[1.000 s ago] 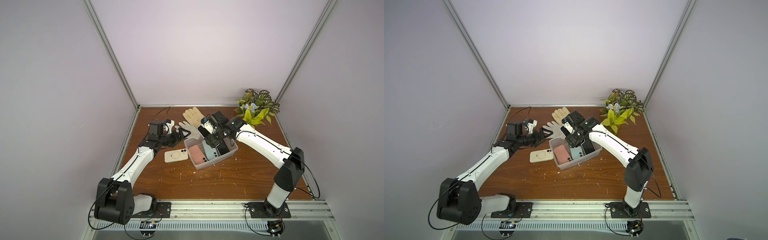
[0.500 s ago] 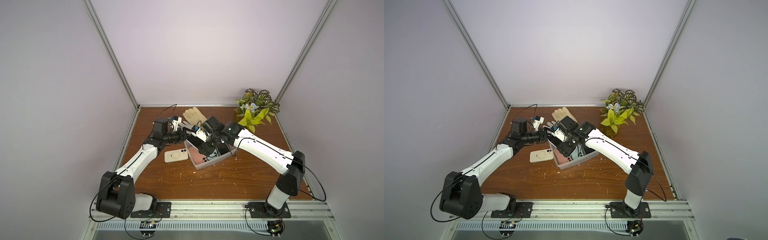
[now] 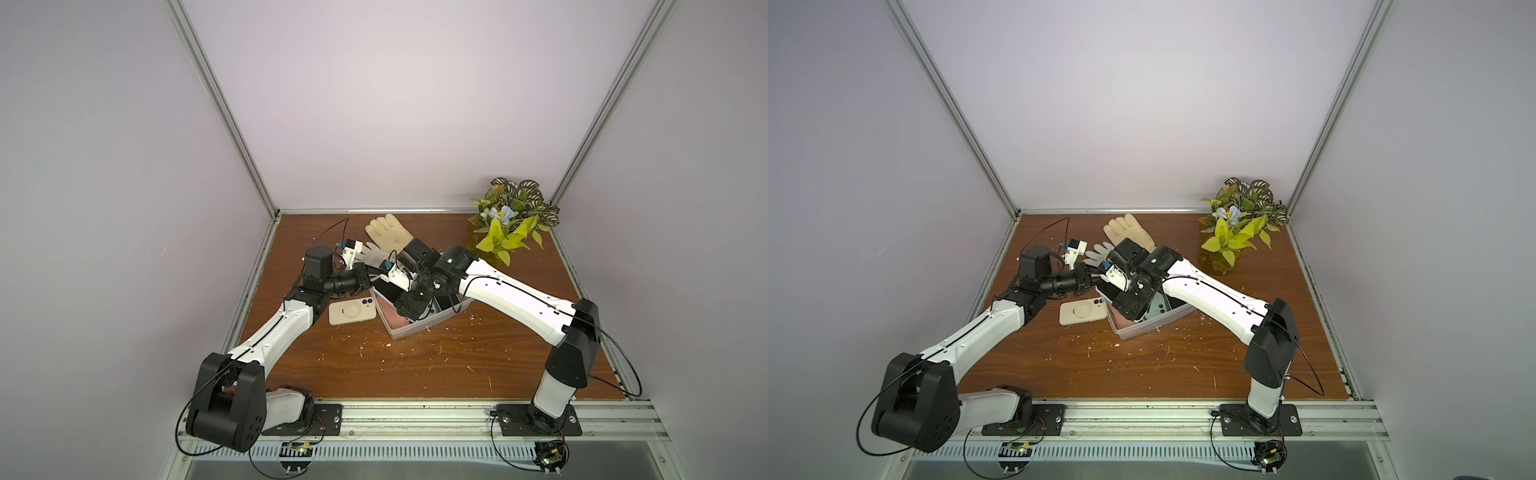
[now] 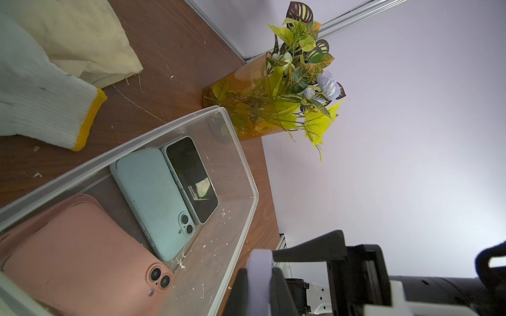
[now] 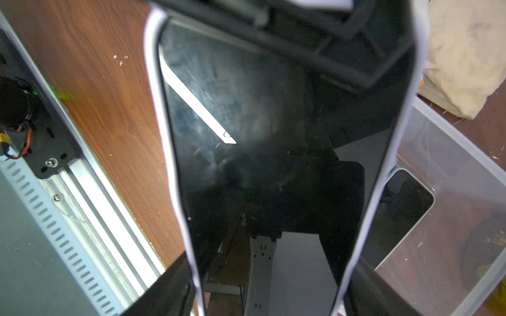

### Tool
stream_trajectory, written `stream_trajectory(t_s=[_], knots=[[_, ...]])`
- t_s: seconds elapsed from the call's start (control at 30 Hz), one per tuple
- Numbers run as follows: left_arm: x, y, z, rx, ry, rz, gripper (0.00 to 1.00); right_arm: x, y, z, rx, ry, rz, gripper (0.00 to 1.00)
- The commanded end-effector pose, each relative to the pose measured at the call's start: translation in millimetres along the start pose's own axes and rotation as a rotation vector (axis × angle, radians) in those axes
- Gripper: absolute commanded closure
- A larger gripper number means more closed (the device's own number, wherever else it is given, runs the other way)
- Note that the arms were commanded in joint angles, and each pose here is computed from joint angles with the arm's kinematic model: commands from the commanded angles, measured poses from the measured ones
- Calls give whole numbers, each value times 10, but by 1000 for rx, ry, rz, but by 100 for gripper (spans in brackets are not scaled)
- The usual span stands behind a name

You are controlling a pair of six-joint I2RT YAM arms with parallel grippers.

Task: Take the phone out of the storage box
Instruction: Place the phone at the center of the board.

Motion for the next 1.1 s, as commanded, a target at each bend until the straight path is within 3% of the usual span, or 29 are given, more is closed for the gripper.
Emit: stream_trajectory(t_s=[0.0, 0.13, 0.43, 0.67, 0.73, 0.83, 1.07], knots=[[18, 176, 1, 17, 37, -31, 100, -299, 300, -239, 113, -48, -151, 12], [-78, 520, 110, 25, 83, -164, 100, -338, 423, -295, 118, -81, -195, 5], [-79, 1176, 483, -220, 144, -462, 100, -494, 908, -616, 119, -233, -418, 1], [-18, 1593, 255, -399, 112, -620, 100, -329, 834, -713, 115, -265, -409, 1], [117, 1683, 297, -499, 154, -615, 100, -280, 807, -715, 114, -260, -409, 1], [347, 1678, 469, -550, 211, -578, 100, -238, 771, -713, 102, -259, -416, 1], [648, 1482, 987, -521, 344, -521, 100, -218, 754, -707, 74, -256, -435, 1]])
Point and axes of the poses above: each gripper's point midway between its finger pads, its own y axis back along the fingers, its own z axis along the line the jaws close on, x = y × z, the point moved 4 cm from there along y, back along the fingers, and after that the axes turned 4 degrees about y, right-handed, at the moved point
